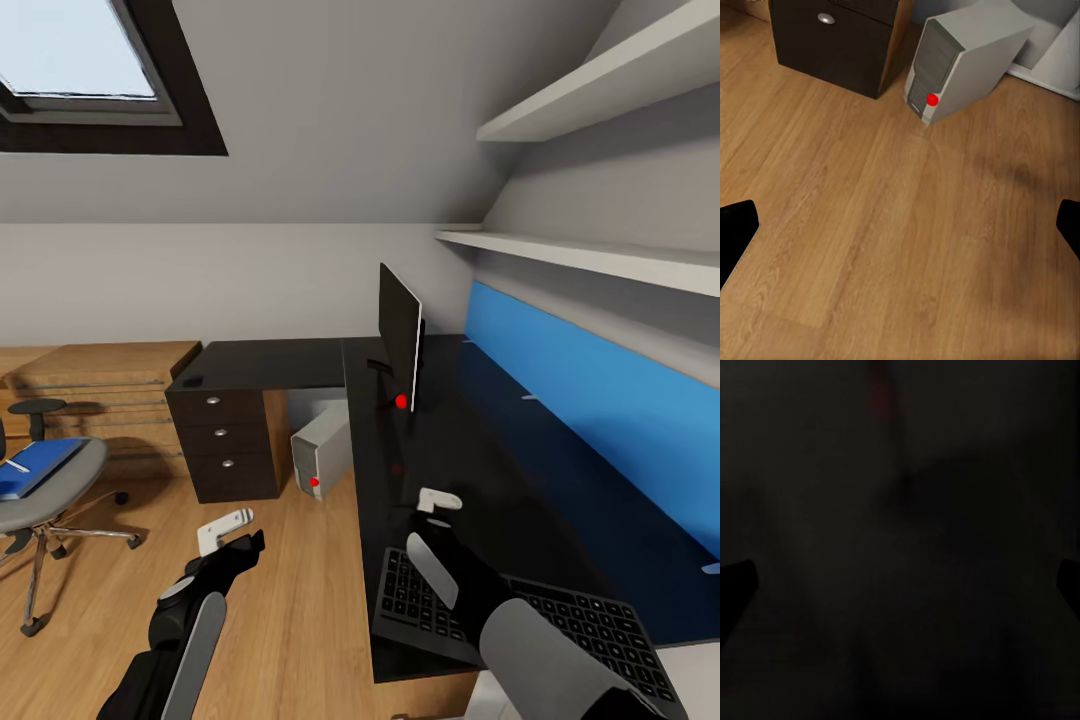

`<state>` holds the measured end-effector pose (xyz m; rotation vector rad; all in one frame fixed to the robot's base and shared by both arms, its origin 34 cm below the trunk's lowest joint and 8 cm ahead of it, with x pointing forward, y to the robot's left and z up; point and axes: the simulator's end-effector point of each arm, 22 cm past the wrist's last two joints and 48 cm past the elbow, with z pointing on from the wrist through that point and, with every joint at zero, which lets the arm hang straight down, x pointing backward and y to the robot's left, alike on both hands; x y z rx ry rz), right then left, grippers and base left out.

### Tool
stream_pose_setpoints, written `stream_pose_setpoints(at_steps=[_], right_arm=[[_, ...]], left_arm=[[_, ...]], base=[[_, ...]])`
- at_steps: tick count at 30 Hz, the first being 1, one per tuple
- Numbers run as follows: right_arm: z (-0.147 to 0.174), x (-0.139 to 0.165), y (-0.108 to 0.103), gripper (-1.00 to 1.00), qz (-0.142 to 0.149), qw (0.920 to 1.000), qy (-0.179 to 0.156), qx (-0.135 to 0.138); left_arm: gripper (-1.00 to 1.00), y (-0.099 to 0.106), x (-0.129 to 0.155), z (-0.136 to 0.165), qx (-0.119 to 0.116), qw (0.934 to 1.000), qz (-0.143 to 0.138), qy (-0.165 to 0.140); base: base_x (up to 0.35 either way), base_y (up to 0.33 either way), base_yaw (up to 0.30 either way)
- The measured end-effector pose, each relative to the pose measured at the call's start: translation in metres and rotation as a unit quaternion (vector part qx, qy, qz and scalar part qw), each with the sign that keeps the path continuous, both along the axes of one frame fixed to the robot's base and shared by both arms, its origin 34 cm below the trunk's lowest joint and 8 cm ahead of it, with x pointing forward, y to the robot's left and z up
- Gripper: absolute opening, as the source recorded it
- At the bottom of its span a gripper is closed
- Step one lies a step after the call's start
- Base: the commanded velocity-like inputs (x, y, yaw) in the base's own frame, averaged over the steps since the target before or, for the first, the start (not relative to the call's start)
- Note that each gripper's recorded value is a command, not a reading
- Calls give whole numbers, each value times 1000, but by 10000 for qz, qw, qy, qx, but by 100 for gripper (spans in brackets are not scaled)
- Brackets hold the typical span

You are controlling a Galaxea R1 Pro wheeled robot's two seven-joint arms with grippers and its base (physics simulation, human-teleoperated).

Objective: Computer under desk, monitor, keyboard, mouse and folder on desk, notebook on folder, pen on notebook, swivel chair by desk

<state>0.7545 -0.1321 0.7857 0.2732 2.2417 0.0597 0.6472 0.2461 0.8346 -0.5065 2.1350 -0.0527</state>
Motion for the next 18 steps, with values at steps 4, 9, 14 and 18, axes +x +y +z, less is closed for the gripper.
stream_pose_setpoints(at_steps=[4, 9, 14, 18], right_arm=[[9, 2, -1, 100, -37, 10000, -87, 17], [17, 2, -1, 100, -37, 9999, -93, 17], [24, 2, -1, 100, -37, 9999, -93, 17], [30, 2, -1, 100, -37, 9999, -93, 17]], left_arm=[[100, 0, 0, 7, 3, 10000, 1, -2], [100, 0, 0, 14, 3, 10000, 2, -2], [100, 0, 0, 22, 4, 10000, 2, -2], [100, 0, 0, 28, 4, 10000, 2, -1]], base=[[0, 0, 0], [0, 0, 0], [0, 0, 0], [0, 0, 0]])
